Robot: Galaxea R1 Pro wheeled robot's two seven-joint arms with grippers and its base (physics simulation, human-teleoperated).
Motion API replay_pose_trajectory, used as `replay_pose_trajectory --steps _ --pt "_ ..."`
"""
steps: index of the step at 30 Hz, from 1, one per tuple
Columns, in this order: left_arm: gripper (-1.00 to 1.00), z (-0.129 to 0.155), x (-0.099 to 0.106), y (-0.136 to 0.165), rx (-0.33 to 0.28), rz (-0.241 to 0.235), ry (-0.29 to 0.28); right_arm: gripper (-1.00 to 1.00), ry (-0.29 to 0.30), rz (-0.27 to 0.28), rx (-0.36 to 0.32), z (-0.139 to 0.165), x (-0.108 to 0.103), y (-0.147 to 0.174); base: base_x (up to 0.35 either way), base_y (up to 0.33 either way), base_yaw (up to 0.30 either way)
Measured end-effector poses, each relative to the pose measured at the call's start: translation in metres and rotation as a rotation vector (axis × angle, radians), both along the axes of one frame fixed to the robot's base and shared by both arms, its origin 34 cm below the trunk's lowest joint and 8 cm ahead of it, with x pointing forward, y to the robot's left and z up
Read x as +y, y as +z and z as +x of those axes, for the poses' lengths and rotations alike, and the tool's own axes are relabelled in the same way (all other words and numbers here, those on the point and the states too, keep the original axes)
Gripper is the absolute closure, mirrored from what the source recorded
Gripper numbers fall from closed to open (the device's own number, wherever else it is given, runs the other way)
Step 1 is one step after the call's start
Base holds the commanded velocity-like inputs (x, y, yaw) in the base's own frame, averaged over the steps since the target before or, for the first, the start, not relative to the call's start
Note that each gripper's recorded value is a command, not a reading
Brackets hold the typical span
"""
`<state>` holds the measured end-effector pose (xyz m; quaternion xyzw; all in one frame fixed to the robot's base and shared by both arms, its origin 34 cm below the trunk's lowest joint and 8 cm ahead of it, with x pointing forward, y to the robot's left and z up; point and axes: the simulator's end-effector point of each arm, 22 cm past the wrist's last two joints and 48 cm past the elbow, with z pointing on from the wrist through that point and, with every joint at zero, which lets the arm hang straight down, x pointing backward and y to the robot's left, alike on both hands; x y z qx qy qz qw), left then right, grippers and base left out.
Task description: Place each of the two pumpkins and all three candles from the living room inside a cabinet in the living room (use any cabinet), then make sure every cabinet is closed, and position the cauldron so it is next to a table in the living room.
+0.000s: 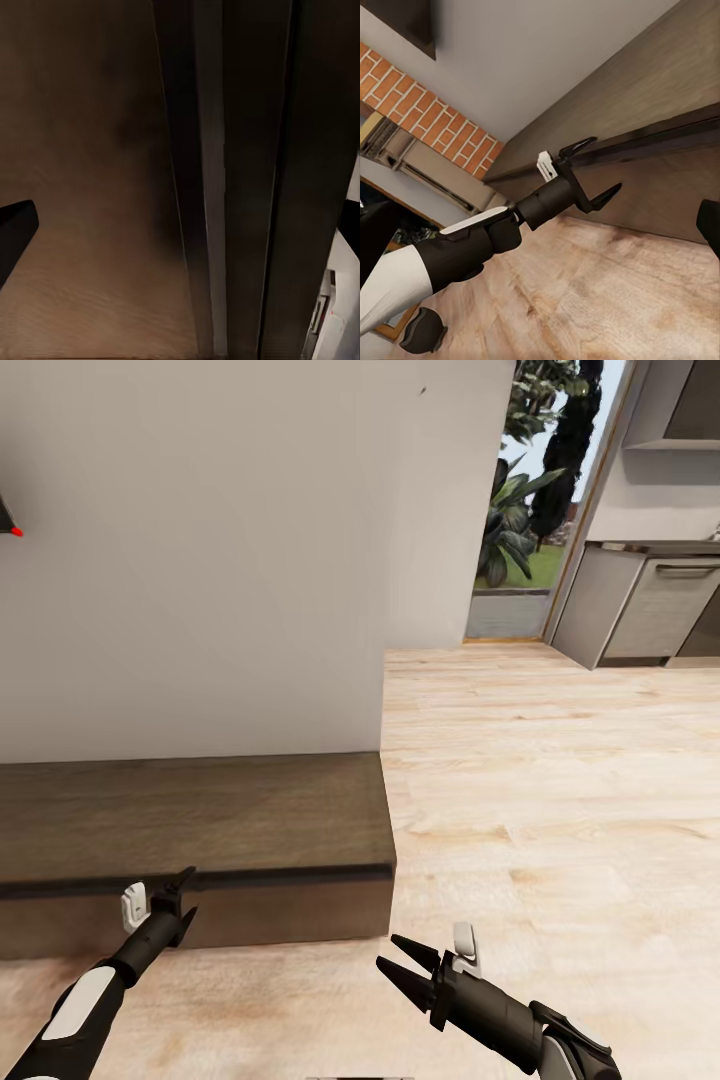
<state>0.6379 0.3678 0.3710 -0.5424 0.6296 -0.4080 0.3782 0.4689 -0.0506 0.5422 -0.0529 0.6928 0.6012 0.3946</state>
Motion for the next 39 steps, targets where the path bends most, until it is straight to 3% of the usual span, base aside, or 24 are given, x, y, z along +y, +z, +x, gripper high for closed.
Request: replay_pose_trajectory --steps 37,38,39 --pt "-1.00 -0.0001 -0.0019 -0.0005 0.002 -0.002 -0.002 -1.00 0.001 0.000 -0.001 -0.0003 0.0001 0.0001 -0.001 0.000 0.000" --pt "1.00 -0.0001 -0.0019 -0.0005 0.002 -0.002 -0.002 -1.00 0.001 0.000 -0.001 -0.0003 0.0001 0.0001 0.000 0.000 0.000" --pt "1.00 0.0005 -0.0021 0.0005 -0.002 -0.006 -0.001 -1.00 0.001 -0.001 -0.001 -0.0002 0.0002 0.0001 0.000 0.000 0.000"
